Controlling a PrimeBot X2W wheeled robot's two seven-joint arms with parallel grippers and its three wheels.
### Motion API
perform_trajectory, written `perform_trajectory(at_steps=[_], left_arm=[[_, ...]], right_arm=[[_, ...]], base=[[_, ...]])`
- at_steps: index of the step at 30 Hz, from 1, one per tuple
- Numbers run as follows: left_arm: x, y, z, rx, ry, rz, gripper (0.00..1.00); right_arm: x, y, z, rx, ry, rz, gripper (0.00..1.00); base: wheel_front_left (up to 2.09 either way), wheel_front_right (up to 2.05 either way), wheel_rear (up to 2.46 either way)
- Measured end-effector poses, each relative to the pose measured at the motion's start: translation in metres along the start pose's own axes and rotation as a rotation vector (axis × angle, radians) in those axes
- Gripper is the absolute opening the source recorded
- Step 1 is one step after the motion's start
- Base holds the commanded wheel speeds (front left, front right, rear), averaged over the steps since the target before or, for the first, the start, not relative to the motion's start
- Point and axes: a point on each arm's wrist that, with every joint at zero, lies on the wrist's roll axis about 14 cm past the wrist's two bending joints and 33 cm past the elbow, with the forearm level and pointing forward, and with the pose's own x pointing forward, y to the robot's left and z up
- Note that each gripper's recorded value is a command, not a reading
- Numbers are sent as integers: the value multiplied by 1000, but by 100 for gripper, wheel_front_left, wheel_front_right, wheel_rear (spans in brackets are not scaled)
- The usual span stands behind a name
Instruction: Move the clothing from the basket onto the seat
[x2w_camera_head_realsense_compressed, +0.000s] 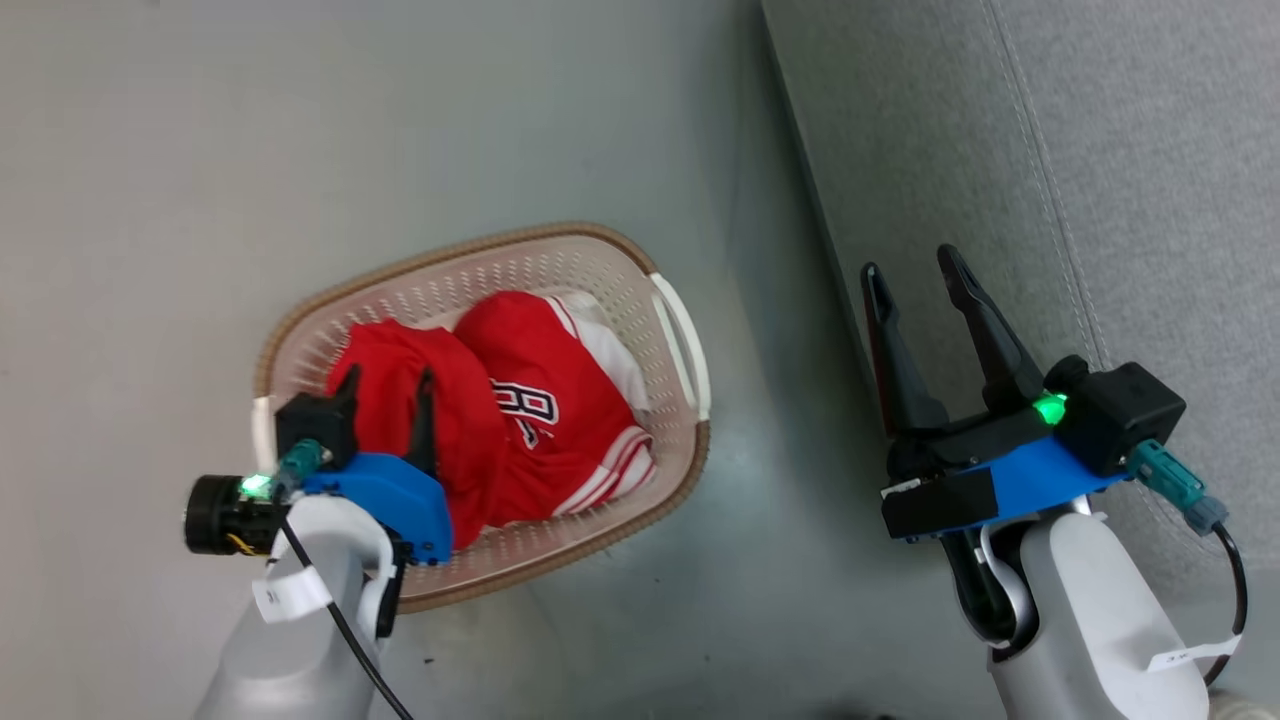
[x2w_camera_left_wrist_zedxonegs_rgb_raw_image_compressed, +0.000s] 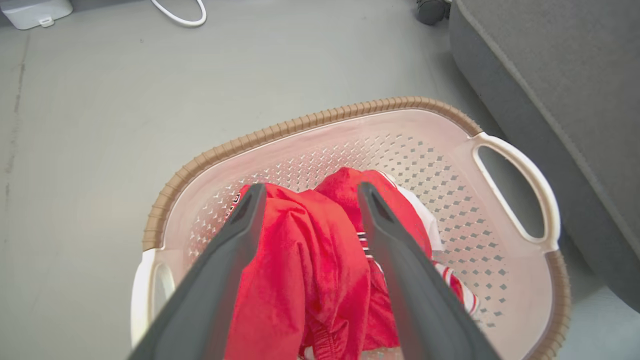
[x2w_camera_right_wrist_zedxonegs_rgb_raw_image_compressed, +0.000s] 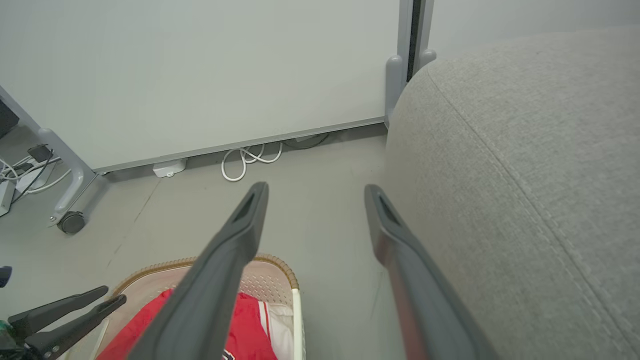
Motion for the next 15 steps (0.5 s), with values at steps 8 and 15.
perform_trajectory(at_steps=[8, 15], left_arm=[[33, 6, -42, -9, 141, 14, 100], [51, 11, -66, -9, 219, 59, 100]], right_arm=[[4, -15, -17, 13, 40, -36, 100], [4, -21, -28, 20, 67, -50, 100]], base=[[0, 0, 0], [0, 0, 0]])
